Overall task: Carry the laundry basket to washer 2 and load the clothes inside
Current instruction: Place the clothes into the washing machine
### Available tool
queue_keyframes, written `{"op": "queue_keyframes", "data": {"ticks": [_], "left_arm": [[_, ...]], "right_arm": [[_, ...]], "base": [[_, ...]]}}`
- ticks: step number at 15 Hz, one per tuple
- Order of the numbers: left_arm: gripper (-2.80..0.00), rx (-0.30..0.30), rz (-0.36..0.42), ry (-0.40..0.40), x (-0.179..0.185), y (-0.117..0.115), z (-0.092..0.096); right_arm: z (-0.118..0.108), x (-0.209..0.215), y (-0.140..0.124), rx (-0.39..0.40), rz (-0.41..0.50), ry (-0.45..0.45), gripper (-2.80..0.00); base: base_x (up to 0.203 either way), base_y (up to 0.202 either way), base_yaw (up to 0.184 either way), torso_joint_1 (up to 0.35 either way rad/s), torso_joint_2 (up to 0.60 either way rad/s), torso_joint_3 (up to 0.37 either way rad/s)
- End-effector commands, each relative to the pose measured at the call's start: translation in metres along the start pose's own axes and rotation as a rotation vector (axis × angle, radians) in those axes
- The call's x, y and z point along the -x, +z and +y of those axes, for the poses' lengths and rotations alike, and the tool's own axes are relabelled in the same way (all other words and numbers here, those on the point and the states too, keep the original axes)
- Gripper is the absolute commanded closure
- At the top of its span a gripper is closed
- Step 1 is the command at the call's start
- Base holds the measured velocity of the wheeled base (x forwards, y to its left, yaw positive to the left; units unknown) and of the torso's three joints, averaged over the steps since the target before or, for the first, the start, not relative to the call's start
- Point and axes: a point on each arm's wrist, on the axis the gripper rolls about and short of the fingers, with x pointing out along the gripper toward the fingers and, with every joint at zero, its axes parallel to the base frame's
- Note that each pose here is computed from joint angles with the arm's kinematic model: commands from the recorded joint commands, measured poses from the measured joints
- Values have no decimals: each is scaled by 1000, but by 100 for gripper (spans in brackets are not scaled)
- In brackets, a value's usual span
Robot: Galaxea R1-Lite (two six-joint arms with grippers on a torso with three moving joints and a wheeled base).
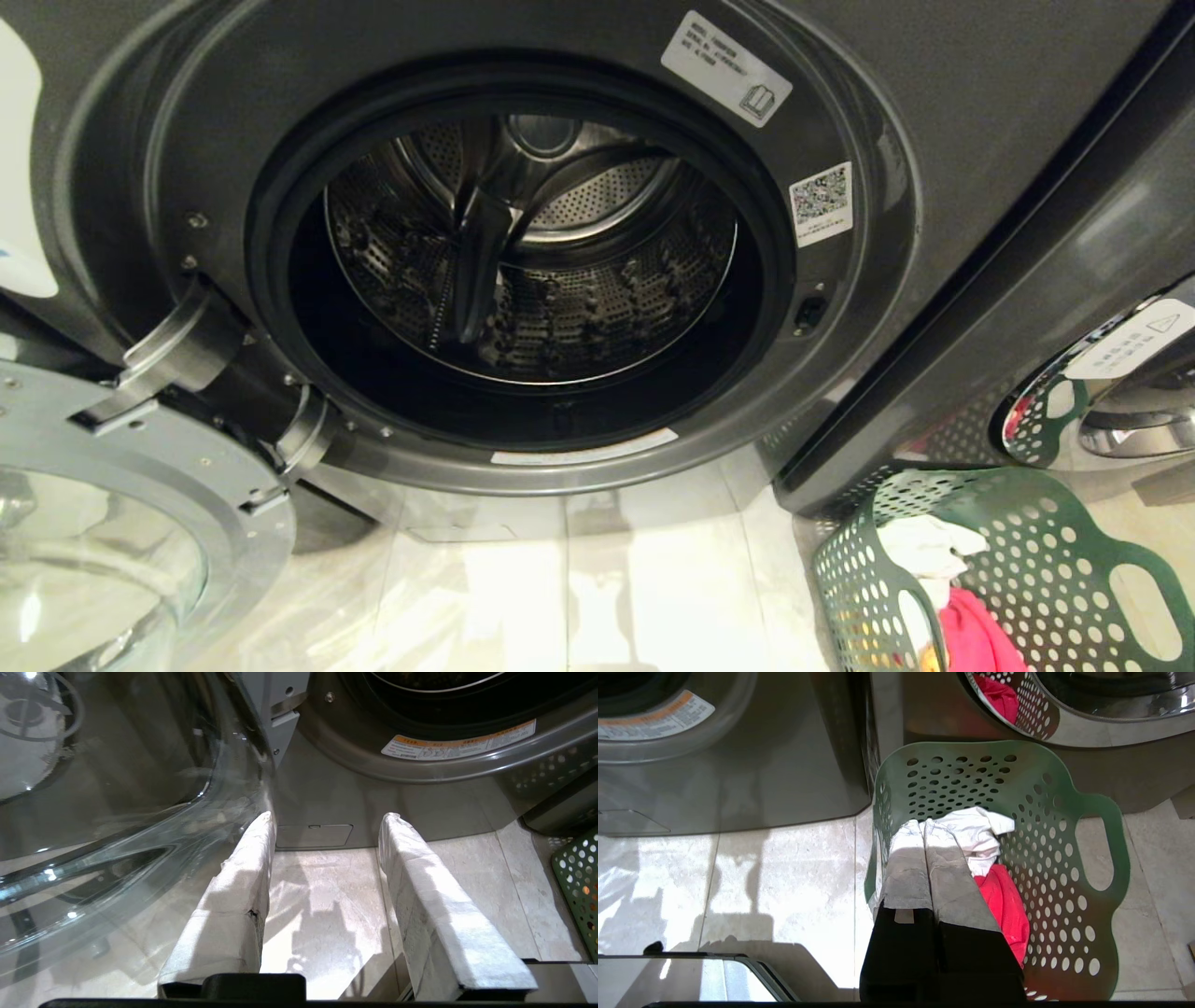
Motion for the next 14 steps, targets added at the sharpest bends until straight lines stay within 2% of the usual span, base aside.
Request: {"op": "queue_keyframes", "data": {"ticks": [1,4,11,13,14], "left_arm": [[0,0,6,2,-1,-2,0],[0,5,6,2,-1,-2,0],[0,6,8,2,-1,-2,0],[0,10,7,2,-1,-2,0],[0,8,7,2,-1,-2,0]], "right_arm": [[0,-1,-2,1,8,1,0],[0,-1,-2,-6,8,0,0],[0,1,2,40,2,1,0],[0,9,28,47,-47,-9,0],[0,15,54,44,-66,-34,0]], "base": [[0,0,0,-2,2,-207],[0,0,0,5,1,-160],[0,0,0,0,0,-11],[0,0,0,0,0,0],[0,0,0,0,0,0]]}}
